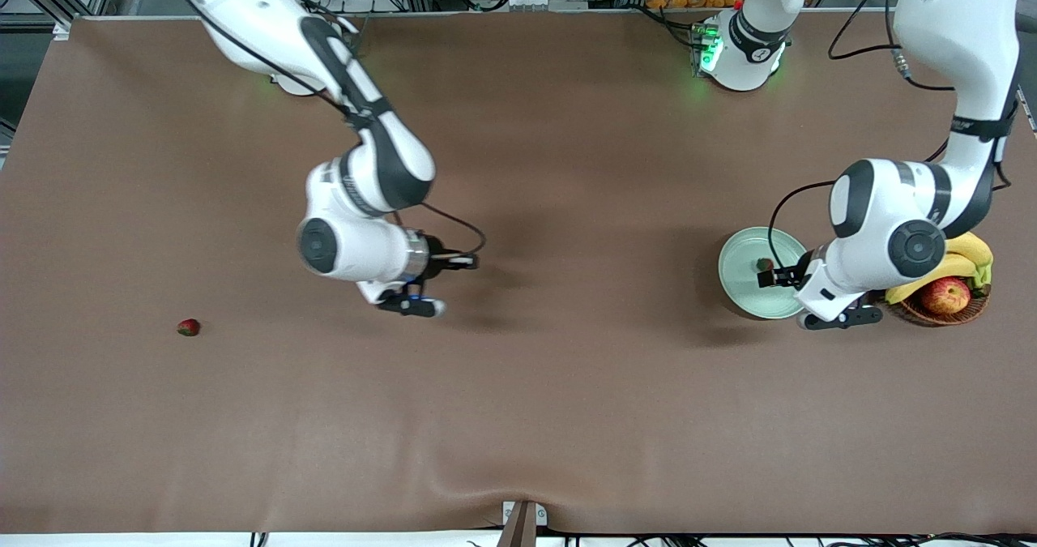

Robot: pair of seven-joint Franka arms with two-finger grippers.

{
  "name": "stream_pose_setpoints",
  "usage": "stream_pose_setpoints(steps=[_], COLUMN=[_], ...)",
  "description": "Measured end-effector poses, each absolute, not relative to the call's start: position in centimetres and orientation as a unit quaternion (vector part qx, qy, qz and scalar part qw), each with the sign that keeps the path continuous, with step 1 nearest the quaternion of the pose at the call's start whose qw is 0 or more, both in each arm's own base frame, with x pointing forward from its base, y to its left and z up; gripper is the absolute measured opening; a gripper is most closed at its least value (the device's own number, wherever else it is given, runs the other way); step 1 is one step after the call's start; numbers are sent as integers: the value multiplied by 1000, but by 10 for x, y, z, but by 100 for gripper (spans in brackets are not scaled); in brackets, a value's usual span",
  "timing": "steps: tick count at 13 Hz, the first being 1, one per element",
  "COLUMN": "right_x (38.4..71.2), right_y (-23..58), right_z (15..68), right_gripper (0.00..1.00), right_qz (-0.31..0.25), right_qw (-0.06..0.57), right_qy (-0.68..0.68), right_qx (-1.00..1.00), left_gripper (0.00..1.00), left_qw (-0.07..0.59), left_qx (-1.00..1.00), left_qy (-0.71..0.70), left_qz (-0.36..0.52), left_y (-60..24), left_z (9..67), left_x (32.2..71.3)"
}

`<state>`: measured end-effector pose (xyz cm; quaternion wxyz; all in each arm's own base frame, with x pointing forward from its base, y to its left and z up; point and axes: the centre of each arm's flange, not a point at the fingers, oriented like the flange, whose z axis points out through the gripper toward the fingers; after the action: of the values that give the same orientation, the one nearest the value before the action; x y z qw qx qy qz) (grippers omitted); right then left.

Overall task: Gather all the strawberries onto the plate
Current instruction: 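Carry the strawberry over the plate with the left gripper and release it, then set the second strawberry mid-table with the right gripper while the left gripper returns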

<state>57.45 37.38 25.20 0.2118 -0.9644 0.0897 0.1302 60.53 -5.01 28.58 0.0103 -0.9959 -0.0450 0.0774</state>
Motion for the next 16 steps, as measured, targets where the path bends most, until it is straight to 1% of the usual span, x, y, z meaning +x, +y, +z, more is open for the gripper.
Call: stream_pose_setpoints(steps=[2,3,4,6,9,10,12,13,14,16], right_x=[564,558,556,558,574,581,600,611,622,643], right_y=[393,398,400,395,380,371,339,313,279,201], right_z=[220,207,198,193,204,213,243,263,283,313], right_gripper=[34,34,34,39,67,78,81,87,87,99], right_qz=[120,124,127,127,117,119,133,141,142,124], right_qw=[204,199,194,191,195,198,204,202,193,148], right_qy=[88,86,86,89,101,105,116,121,125,130], right_qx=[-968,-968,-969,-969,-969,-967,-963,-962,-963,-972], left_gripper=[100,100,100,100,100,100,100,100,100,100], left_qw=[-10,-24,-36,-41,-39,-41,-44,-47,-53,-76], left_qx=[-996,-996,-994,-991,-987,-985,-981,-978,-976,-971], left_qy=[-40,-47,-60,-91,-133,-142,-165,-180,-194,-215], left_qz=[76,77,79,84,86,87,89,90,88,75], left_y=[-83,-102,-123,-164,-233,-255,-296,-315,-335,-383], left_z=[311,318,321,321,318,316,310,306,302,296], left_x=[607,607,605,600,594,592,591,592,593,592])
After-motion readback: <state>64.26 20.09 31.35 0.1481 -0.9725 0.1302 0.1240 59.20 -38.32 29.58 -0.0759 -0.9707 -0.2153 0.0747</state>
